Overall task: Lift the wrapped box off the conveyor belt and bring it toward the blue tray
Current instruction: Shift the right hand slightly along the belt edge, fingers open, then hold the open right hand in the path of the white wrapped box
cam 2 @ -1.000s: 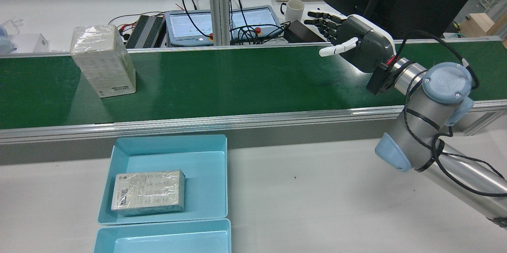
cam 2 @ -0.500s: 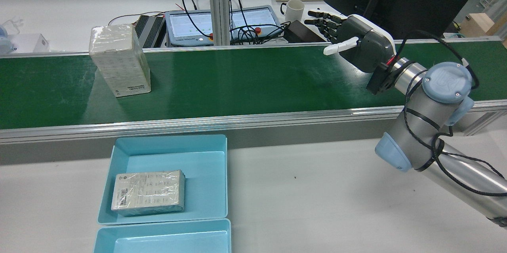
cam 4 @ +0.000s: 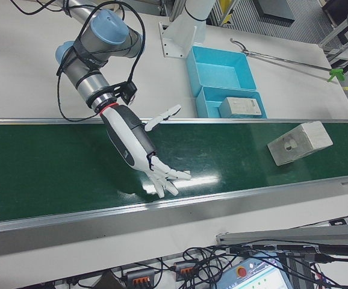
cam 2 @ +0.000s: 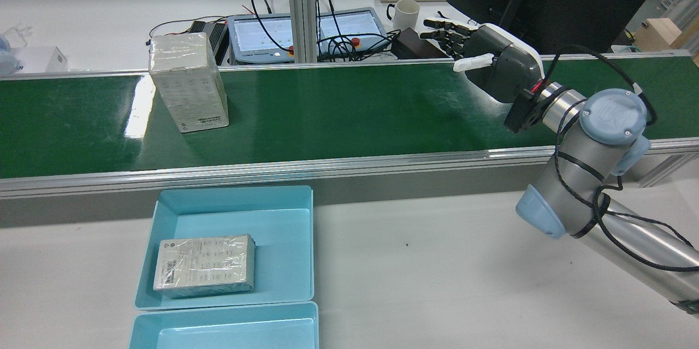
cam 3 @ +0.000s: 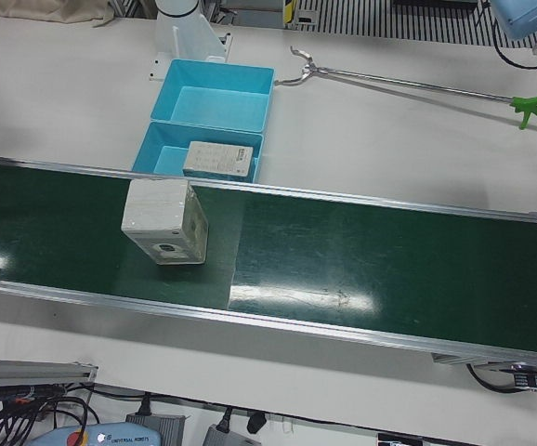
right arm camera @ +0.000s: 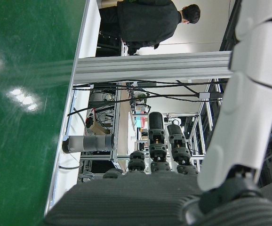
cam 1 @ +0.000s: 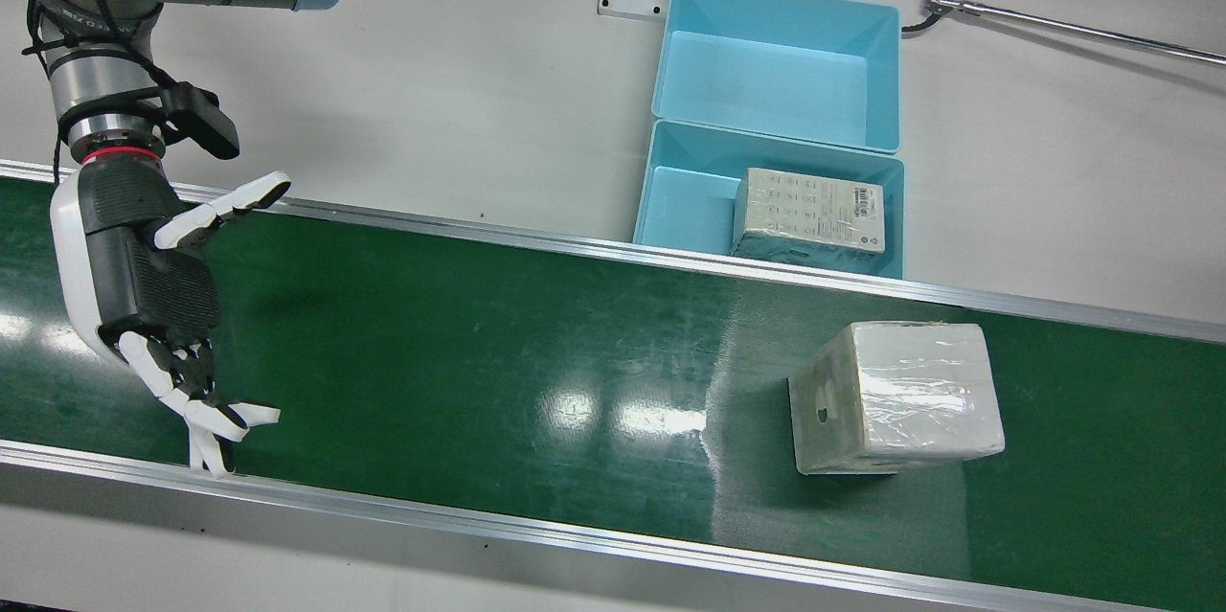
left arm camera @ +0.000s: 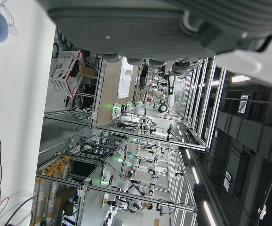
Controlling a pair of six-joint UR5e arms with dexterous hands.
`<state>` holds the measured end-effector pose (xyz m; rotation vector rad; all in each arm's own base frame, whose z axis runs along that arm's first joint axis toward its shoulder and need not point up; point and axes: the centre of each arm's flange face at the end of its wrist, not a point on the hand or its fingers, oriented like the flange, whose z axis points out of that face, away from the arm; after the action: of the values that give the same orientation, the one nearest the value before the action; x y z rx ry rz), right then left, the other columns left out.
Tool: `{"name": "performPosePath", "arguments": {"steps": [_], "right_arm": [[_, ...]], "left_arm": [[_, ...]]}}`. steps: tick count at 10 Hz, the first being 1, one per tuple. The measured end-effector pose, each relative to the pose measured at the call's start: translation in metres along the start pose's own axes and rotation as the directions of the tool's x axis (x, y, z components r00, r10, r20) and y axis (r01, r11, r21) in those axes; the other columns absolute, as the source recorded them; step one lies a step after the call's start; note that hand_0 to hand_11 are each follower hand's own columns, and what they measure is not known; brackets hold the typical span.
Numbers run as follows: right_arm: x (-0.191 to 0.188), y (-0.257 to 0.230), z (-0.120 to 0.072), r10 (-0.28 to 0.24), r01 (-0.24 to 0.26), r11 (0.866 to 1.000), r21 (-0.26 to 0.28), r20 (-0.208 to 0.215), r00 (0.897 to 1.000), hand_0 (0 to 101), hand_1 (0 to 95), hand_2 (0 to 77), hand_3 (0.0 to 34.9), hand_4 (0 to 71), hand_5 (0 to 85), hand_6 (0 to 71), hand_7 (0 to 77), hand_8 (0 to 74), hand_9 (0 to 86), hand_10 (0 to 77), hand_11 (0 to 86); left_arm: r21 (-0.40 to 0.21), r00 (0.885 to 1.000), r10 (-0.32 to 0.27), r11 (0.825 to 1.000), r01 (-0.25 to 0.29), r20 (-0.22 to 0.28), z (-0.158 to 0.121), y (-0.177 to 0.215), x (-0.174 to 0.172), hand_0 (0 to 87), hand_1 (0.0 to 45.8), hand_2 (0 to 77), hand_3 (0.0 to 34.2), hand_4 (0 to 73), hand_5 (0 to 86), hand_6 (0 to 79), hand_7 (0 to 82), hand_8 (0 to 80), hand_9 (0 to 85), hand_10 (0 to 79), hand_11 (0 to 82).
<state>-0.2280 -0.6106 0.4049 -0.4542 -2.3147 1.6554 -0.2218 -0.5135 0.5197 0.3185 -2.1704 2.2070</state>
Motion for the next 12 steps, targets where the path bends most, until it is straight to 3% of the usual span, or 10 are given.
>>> {"name": "performPosePath", "arguments": {"steps": [5, 6, 7, 12], "right_arm": [[0.0021, -0.0008, 0.0018, 0.013, -0.013, 1.000, -0.018, -0.001, 1.000, 43, 7.6, 9.3, 0.0, 19.6, 14.2, 12.5, 28.4, 9.8, 13.6, 2.7, 1.1], [0.0022, -0.0013, 0.0023, 0.013, -0.013, 1.000, -0.023, -0.001, 1.000, 43, 7.6, 10.4, 0.0, 19.6, 14.7, 13.1, 29.5, 9.8, 13.1, 0.0, 5.4], [0.0022, -0.0018, 0.0027, 0.013, -0.013, 1.000, -0.024, -0.002, 1.000, 45, 9.8, 9.8, 0.0, 16.9, 14.7, 9.8, 26.7, 4.9, 10.4, 0.0, 1.6], [0.0102, -0.0040, 0.0040, 0.010, -0.011, 1.000, -0.019, -0.013, 1.000, 46, 13.6, 8.2, 0.0, 12.0, 12.5, 9.3, 22.9, 5.4, 7.1, 0.5, 1.1]], "left_arm": [[0.000, 1.000, 0.000, 1.000, 0.000, 0.000, 0.0000, 0.0000, 0.0000, 0.0, 0.0, 0.5, 0.0, 0.0, 1.1, 0.5, 0.5, 0.5, 0.5, 0.5, 0.5], [0.000, 1.000, 0.000, 1.000, 0.000, 0.000, 0.0000, 0.0000, 0.0000, 0.0, 0.0, 0.5, 0.0, 0.0, 1.1, 0.5, 0.5, 0.5, 0.5, 0.0, 0.5], [0.000, 1.000, 0.000, 1.000, 0.000, 0.000, 0.0000, 0.0000, 0.0000, 0.0, 0.0, 0.5, 0.0, 0.0, 1.1, 0.5, 0.5, 0.5, 0.5, 0.0, 0.5], [0.000, 1.000, 0.000, 1.000, 0.000, 0.000, 0.0000, 0.0000, 0.0000, 0.0, 0.0, 0.5, 0.0, 0.0, 1.1, 0.0, 0.5, 0.5, 0.5, 0.5, 0.5]]}}
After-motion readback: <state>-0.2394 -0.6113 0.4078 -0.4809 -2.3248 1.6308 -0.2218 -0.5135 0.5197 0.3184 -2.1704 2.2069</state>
